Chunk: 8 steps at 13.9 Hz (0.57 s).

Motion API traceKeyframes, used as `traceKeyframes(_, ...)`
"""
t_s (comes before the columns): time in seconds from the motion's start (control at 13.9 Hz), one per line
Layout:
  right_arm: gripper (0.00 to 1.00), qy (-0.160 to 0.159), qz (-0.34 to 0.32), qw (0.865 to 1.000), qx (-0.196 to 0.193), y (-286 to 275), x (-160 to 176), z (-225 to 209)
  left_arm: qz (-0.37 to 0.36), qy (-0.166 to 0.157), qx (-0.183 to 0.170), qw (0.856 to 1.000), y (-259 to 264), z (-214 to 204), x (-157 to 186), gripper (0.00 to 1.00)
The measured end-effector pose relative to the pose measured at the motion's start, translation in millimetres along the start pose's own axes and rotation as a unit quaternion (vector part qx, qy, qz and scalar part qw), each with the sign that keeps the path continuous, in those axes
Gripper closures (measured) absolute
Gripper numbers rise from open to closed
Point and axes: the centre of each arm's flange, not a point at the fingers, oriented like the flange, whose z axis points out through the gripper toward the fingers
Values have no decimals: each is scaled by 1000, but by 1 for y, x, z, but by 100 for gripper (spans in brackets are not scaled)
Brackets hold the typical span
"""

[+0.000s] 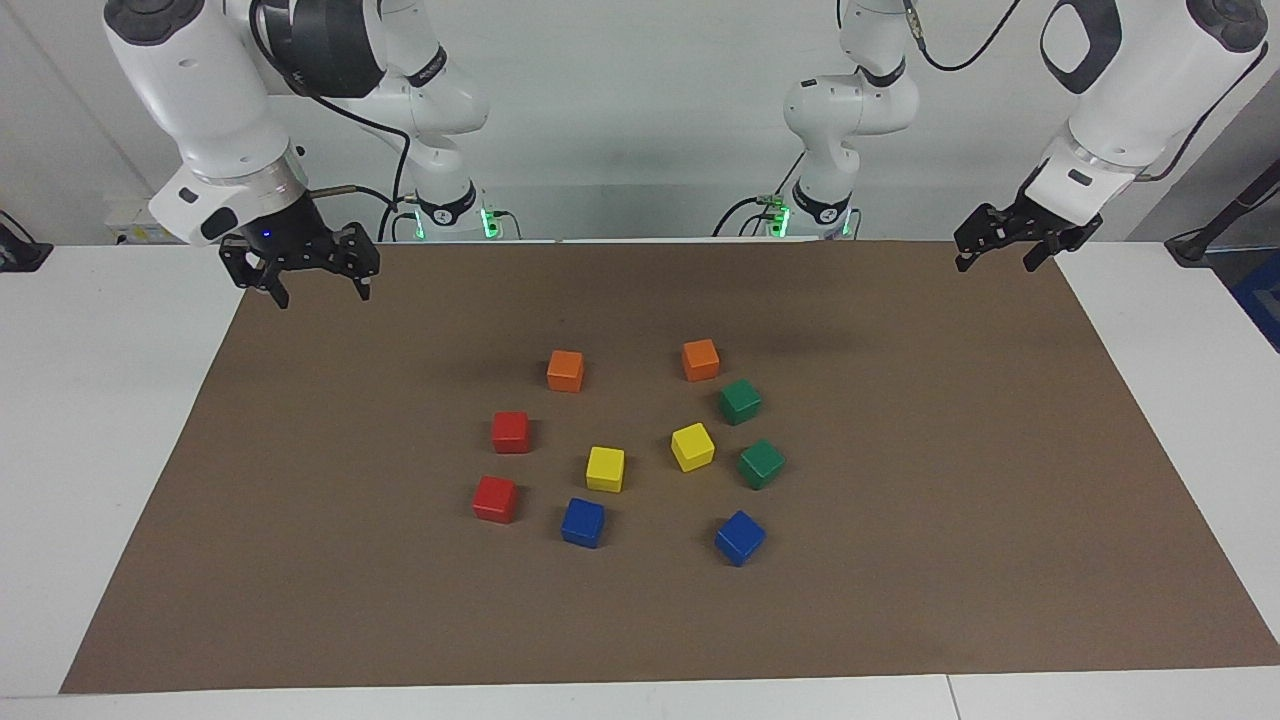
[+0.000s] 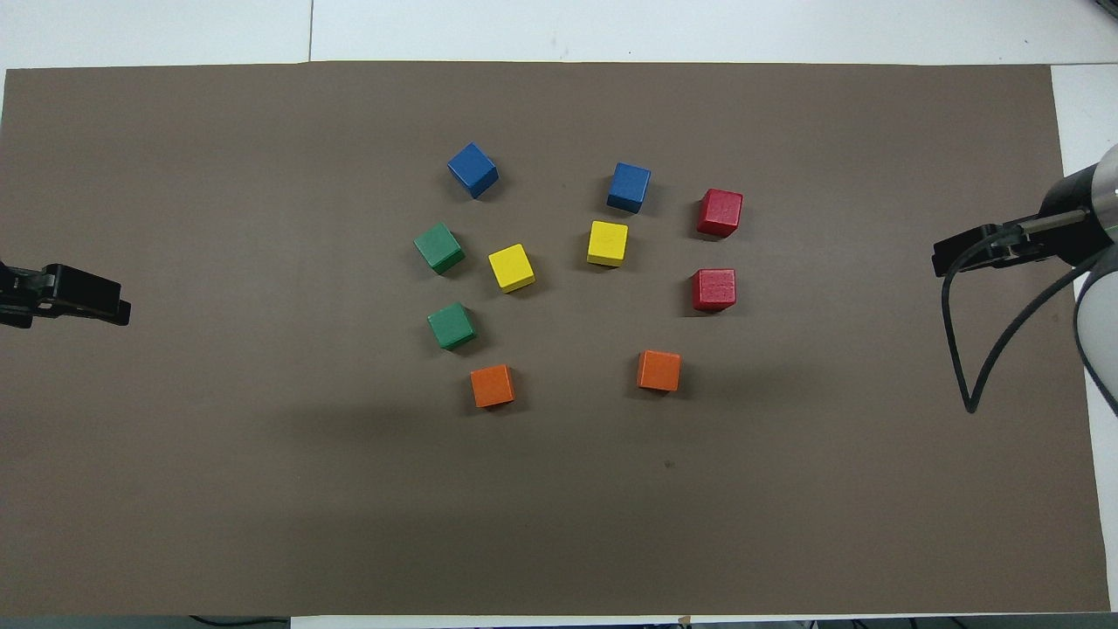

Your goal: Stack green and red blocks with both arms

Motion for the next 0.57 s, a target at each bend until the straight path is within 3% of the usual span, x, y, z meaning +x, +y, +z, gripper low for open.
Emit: traceKeyframes(0.57,0,3,0,1000,0,0,0,-2,0,0,0,1000,0,0,0,0)
